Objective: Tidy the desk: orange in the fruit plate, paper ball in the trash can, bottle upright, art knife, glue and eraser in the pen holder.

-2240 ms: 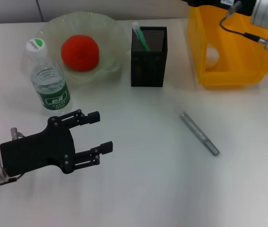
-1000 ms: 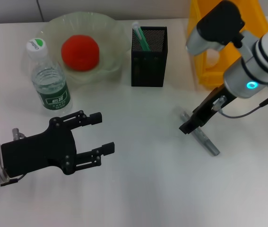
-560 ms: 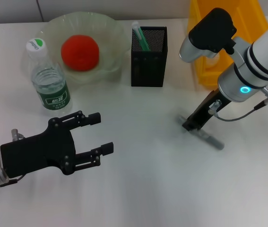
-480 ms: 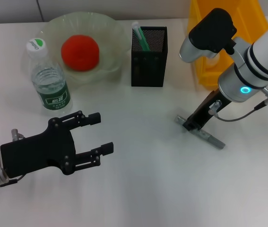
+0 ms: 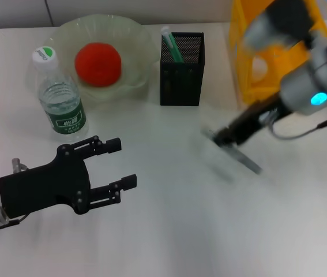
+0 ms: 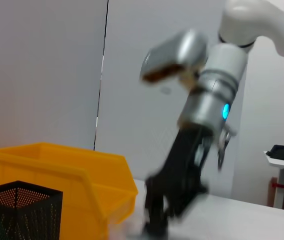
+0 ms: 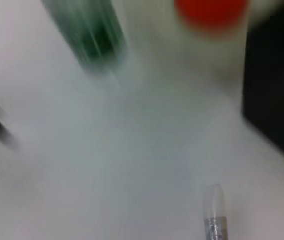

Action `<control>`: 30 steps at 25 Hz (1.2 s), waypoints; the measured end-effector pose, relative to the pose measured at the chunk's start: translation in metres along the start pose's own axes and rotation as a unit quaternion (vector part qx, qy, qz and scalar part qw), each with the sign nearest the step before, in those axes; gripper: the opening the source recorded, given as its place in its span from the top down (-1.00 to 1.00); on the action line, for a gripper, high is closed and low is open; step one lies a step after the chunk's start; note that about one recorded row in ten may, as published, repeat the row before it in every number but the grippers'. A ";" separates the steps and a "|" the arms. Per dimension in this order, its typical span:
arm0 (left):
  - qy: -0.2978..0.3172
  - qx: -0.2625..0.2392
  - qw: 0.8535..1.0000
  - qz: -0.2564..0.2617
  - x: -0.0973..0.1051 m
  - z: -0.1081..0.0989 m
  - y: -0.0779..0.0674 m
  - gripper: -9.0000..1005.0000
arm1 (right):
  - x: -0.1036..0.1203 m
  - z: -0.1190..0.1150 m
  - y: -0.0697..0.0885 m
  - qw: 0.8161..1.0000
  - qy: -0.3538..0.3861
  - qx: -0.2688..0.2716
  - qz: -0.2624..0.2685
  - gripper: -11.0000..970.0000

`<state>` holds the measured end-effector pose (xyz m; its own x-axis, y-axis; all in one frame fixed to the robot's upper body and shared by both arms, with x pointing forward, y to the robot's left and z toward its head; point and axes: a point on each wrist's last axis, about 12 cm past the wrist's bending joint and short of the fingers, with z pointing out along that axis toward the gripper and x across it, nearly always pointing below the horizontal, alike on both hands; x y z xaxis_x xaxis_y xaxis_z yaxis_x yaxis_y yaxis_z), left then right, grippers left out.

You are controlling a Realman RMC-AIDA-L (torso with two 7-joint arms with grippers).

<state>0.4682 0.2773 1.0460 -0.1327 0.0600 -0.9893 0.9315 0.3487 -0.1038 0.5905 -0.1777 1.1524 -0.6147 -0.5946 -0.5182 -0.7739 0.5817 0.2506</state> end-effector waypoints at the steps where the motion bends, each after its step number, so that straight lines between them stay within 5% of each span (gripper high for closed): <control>1: 0.000 0.000 1.000 0.000 0.000 0.000 0.000 -0.50 | 0.000 -0.012 -0.002 0.998 -0.046 -0.026 0.014 0.76; 2: 0.000 0.000 1.000 0.000 0.000 0.000 0.000 -0.50 | 0.002 -0.026 -0.005 0.993 -0.102 -0.055 0.028 0.76; 3: -0.001 0.001 1.000 0.000 0.000 0.000 0.000 -0.50 | 0.007 -0.049 -0.013 0.968 -0.218 -0.115 0.050 0.76; 5: -0.001 0.001 1.000 0.000 0.000 0.000 0.000 -0.50 | 0.011 -0.058 -0.017 0.951 -0.272 -0.138 0.057 0.76; 6: -0.003 0.002 1.000 0.000 -0.001 0.001 0.000 -0.50 | 0.023 -0.065 -0.031 0.908 -0.373 -0.176 0.075 0.76; 7: -0.003 0.002 1.000 0.000 -0.001 0.001 0.000 -0.50 | 0.023 -0.065 -0.031 0.908 -0.373 -0.176 0.075 0.77; 8: -0.004 0.004 1.000 0.001 -0.002 0.002 0.001 -0.50 | 0.035 -0.058 -0.041 0.872 -0.442 -0.191 0.089 0.77; 10: -0.004 0.006 1.000 0.002 -0.002 0.003 0.001 -0.50 | 0.044 -0.032 -0.040 0.835 -0.525 -0.153 0.053 0.77; 13: -0.004 0.007 1.000 0.002 -0.003 0.004 0.001 -0.50 | 0.044 -0.017 -0.035 0.826 -0.554 -0.105 0.011 0.77; 15: -0.007 0.011 1.000 0.003 -0.004 0.005 0.001 -0.50 | 0.039 0.002 -0.030 0.814 -0.578 -0.021 -0.059 0.78; 20: -0.016 0.022 1.000 0.003 -0.005 0.006 -0.002 -0.50 | 0.028 0.020 -0.033 0.805 -0.583 0.063 -0.085 0.79; 23: -0.017 0.022 1.000 0.003 -0.005 0.006 -0.002 -0.50 | 0.020 0.032 -0.037 0.815 -0.560 0.111 -0.093 0.77; 30: -0.028 0.015 0.999 0.000 -0.005 0.001 -0.004 -0.50 | 0.015 0.044 -0.042 0.839 -0.523 0.128 -0.074 0.69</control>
<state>0.4653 0.2743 1.0516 -0.1148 0.0063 -0.9934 0.9412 0.3206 -0.1067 0.6202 -0.1866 1.0984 0.0593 0.0633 -0.9962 -0.6900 0.7238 0.0050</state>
